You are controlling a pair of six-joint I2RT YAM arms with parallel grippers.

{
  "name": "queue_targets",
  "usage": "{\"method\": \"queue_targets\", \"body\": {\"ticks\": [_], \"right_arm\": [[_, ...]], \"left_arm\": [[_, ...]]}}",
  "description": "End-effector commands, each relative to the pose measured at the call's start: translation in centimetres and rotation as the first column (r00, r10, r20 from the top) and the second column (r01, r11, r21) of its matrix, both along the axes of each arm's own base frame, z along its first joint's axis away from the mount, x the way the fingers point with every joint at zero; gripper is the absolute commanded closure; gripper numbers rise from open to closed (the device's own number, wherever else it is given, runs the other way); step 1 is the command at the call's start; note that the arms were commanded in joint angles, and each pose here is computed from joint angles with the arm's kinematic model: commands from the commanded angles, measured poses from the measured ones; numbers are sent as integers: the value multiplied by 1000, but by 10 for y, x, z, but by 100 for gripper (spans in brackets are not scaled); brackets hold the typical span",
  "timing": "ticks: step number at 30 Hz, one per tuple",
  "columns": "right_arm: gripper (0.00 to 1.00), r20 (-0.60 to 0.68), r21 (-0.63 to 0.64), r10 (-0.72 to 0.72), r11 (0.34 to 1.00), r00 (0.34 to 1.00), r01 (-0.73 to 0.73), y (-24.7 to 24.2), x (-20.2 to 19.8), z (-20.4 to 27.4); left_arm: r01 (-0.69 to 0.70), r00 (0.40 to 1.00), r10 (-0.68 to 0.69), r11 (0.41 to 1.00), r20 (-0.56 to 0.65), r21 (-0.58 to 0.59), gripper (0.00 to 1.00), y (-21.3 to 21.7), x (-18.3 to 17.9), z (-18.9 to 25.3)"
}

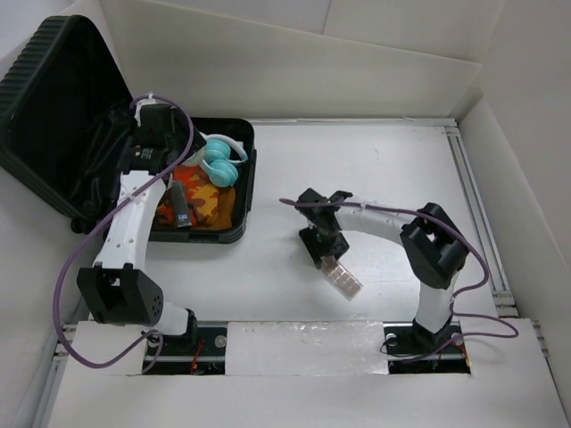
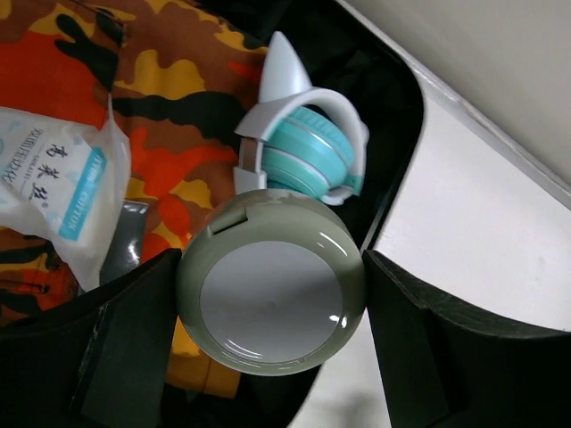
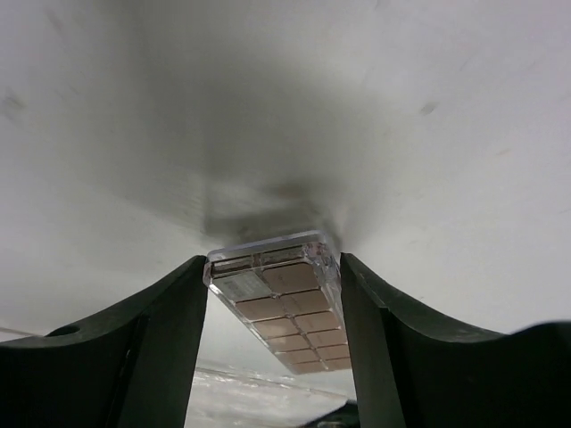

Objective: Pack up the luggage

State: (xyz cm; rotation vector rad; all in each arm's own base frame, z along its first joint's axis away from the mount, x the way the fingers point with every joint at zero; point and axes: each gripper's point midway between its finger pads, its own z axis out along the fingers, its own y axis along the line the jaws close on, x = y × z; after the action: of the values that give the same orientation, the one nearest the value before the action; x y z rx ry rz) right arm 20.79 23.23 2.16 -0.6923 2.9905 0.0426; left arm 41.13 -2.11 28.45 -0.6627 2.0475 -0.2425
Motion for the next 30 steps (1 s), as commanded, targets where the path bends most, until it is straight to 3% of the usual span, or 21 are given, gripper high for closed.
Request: {"method": "queue_targets", "body": {"ticks": [1,2,6,7,11,16,18,19,20,23,24,26,28,30], "right_arm": [[74,167,161,-35,987,985,8,31,57,46],[74,178,185,-47,983,983,14,35,64,57],[75,205,234,-49,972,977,-1,42,73,81],[75,213,241,-50,971,976,-3,42,73,88],[77,226,317,-45,948,973,-30,57,81,121],[77,291,495,-24,859,956,-129,107,98,199],[77,285,530,0,833,959,-157,127,101,208],[77,318,591,18,778,948,-213,146,101,238],[77,301,609,23,765,953,-211,159,107,234],[77,321,727,33,632,946,-269,197,110,281],[77,300,749,40,609,953,-262,211,115,274],[77,309,821,25,497,951,-280,238,117,298],[77,312,878,-21,388,950,-280,262,125,318],[75,281,905,-55,348,958,-246,274,134,313]], "left_arm": [[-100,995,100,993,11,62,58,21,16,-5],[-112,994,113,990,0,83,57,25,18,-7],[-185,980,193,975,-50,122,6,45,26,-22],[-191,979,197,975,-42,110,0,50,27,-17],[-152,988,149,986,42,62,0,40,28,15],[-105,980,103,995,173,0,0,28,13,78],[-70,958,79,997,275,-41,0,20,-1,115],[-43,948,62,997,311,-67,0,10,-5,126],[-8,927,51,993,371,-117,0,-2,-9,145],[163,817,-33,971,575,-175,0,-31,-29,214],[176,775,-24,968,631,-180,0,-31,-44,238],[178,697,-3,969,717,-169,0,-26,-66,281],[184,680,-15,971,733,-152,0,-32,-82,296],[99,672,40,985,740,-142,0,-22,-91,304]]}}
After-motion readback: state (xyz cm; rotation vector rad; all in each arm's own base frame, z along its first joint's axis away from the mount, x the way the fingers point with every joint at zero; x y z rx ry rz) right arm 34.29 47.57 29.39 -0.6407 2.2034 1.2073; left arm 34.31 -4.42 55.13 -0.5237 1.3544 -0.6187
